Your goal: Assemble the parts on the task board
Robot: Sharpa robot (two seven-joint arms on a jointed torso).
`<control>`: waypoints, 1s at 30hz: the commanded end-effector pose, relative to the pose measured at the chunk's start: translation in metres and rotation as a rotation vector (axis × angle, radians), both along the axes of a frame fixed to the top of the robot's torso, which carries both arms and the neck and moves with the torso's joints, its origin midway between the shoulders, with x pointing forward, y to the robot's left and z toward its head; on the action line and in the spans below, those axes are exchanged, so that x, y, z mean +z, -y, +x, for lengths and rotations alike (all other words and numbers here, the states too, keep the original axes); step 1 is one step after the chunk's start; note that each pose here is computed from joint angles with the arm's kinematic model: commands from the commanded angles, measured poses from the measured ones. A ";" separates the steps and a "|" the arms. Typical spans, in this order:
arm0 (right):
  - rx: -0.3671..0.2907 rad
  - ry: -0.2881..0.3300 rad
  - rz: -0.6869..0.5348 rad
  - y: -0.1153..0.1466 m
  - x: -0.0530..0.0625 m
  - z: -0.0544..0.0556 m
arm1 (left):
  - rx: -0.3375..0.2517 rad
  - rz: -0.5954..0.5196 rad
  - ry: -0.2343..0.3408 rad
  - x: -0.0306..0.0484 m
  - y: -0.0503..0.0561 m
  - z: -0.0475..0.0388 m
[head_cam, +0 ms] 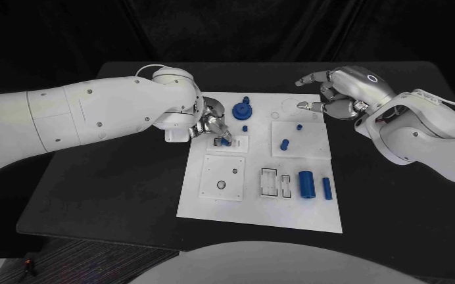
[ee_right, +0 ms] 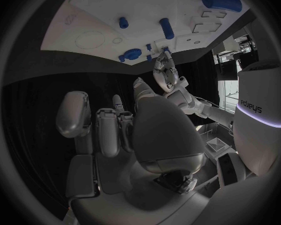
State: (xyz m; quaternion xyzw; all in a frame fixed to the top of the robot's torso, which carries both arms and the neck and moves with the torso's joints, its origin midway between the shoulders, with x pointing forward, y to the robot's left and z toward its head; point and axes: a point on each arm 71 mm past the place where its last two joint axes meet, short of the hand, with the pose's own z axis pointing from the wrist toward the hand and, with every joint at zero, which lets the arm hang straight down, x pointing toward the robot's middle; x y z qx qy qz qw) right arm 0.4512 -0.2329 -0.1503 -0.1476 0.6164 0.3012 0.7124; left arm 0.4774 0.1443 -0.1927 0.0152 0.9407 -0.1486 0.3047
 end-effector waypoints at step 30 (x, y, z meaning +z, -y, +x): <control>-0.026 -0.026 -0.014 0.004 -0.006 0.000 | 0.016 -0.033 -0.007 -0.0052 0.000 -0.0017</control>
